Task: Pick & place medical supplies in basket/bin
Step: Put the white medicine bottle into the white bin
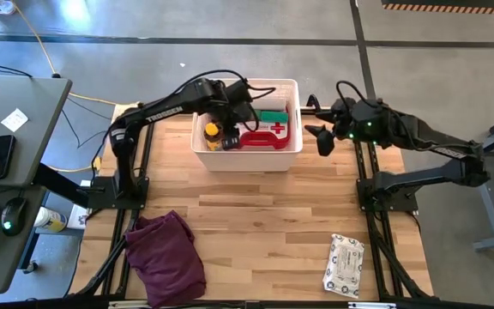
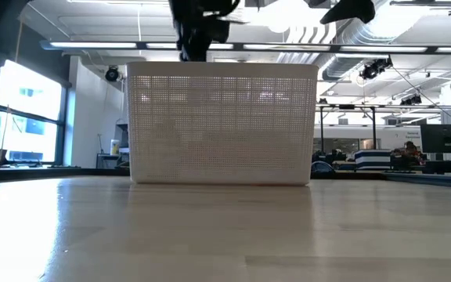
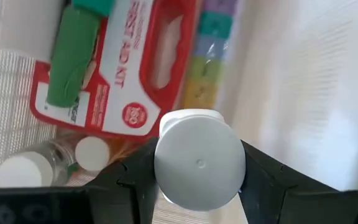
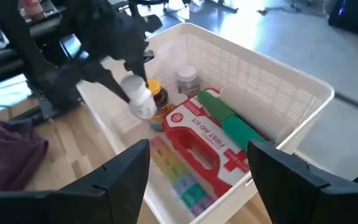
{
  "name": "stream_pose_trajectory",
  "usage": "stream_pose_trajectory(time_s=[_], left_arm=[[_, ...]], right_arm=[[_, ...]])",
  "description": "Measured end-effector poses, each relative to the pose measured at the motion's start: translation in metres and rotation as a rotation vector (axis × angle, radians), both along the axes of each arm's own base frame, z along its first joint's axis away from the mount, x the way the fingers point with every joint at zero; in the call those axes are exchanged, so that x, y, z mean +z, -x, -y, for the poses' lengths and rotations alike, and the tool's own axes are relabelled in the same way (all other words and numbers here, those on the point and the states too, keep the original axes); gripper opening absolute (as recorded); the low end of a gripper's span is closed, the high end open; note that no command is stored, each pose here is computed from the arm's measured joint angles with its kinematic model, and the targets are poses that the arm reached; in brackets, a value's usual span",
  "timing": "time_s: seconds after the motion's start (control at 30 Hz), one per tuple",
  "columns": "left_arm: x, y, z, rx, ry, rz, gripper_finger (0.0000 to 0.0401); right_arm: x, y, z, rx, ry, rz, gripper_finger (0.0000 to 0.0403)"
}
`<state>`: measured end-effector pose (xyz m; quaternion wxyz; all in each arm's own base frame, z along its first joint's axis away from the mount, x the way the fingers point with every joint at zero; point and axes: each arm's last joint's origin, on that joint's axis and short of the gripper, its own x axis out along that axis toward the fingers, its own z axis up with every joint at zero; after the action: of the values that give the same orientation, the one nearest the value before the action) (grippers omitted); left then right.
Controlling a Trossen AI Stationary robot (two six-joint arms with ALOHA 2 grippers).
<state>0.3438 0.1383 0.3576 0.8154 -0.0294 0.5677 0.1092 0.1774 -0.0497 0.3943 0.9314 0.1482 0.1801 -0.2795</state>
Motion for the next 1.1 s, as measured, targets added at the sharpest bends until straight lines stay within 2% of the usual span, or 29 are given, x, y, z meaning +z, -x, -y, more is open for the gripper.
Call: stream_pose_trajectory(time_s=[0.27,0.47,0.6,0.73,0.87,1.0,1.1], left_arm=[[-0.032,0.020,-0.027,0.070,-0.010,0.083,0.0208],[-0.062,0.032,-0.027,0.119,0.032,0.087,0.0208],[-0.068,0.031,-0.026,0.096,0.072,0.111,0.0208],[-0.079,0.035,-0.024,0.105,0.069,0.070,0.0208],[-0.093,0.042,-0.030,0.160,0.104,0.026,0.0208],[-0.095,0.047,-0.036,0.242,0.148,0.036,0.0213],[-0.094,0.046,-0.037,0.254,0.138,0.041,0.0223]], right_arm=[[0.000,0.001,0.004,-0.039,-0.004,0.003,0.0259],[0.000,0.003,0.011,-0.067,-0.012,0.006,0.0259],[-0.001,0.006,0.018,-0.076,-0.025,0.005,0.0259],[-0.001,0.008,0.025,-0.079,-0.046,0.013,0.0259],[-0.001,0.010,0.030,-0.082,-0.063,0.020,0.0259],[-0.001,0.011,0.032,-0.085,-0.070,0.022,0.0259],[-0.002,0.011,0.032,-0.090,-0.069,0.022,0.0259]])
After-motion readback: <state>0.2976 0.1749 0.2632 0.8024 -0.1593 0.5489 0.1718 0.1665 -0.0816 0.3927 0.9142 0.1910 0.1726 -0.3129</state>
